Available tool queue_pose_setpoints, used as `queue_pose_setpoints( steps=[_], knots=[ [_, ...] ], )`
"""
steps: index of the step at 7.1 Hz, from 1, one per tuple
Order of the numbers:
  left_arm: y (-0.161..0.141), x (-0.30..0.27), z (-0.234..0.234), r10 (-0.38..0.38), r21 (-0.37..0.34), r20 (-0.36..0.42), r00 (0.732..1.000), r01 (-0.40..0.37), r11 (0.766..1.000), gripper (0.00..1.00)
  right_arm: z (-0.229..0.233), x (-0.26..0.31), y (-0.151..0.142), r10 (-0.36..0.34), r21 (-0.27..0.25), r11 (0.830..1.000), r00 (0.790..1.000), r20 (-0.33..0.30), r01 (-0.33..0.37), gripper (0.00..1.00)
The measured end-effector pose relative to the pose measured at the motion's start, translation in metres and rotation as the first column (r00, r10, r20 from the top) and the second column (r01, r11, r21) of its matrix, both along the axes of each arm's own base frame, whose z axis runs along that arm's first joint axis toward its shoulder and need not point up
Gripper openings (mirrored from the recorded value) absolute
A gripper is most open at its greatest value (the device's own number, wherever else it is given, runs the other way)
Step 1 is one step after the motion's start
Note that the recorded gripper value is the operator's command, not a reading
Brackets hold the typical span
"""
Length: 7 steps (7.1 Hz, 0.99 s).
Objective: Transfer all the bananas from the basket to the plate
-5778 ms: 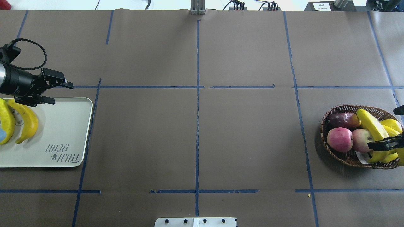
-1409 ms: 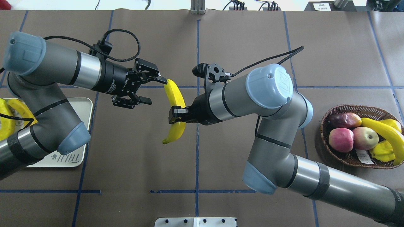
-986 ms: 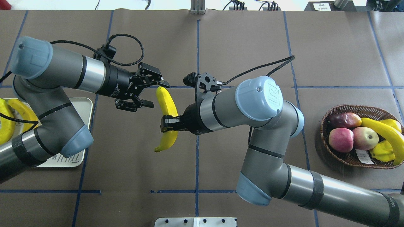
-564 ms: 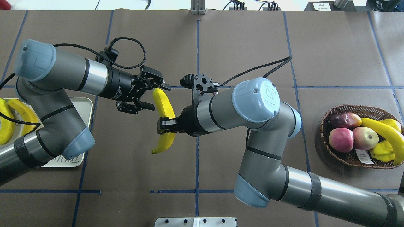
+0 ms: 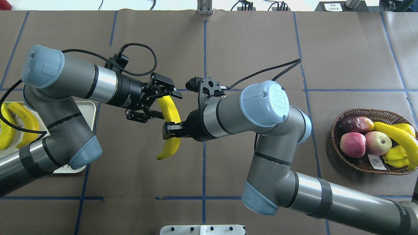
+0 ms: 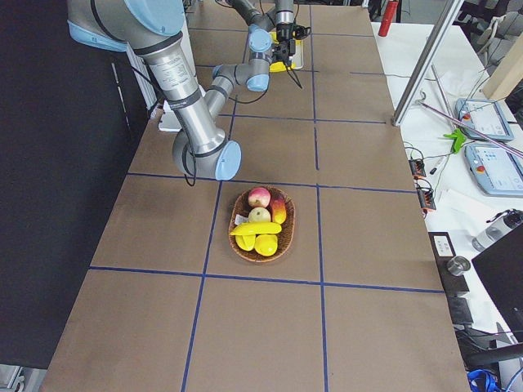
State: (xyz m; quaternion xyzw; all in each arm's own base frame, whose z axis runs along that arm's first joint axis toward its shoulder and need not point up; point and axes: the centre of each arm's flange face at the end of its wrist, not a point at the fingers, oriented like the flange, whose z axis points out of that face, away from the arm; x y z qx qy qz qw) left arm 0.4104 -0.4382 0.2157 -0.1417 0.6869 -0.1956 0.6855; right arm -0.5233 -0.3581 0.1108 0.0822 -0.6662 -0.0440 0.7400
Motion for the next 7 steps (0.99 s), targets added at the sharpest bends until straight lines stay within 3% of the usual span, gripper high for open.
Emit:
queue_pose_setpoints(
  steps=[4, 6, 7],
  knots=[
    [0.009, 0.014, 0.001, -0.007, 0.006, 0.002, 1.0, 0.007, 1.0, 0.86, 0.0, 0.0, 0.0, -0.001, 0.002, 1.0, 1.0, 0.0, 0.001, 0.17],
    [0.015, 0.023, 0.002, -0.035, 0.009, 0.003, 0.999, 0.035, 0.999, 0.75, 0.001, 0.0, 0.0, -0.001, 0.004, 1.0, 1.0, -0.001, 0.001, 0.18],
    [0.016, 0.023, 0.001, -0.04, 0.011, 0.001, 0.999, 0.04, 0.999, 0.74, 0.001, 0.0, 0.0, -0.001, 0.004, 1.0, 1.0, -0.002, 0.001, 0.18]
  ],
)
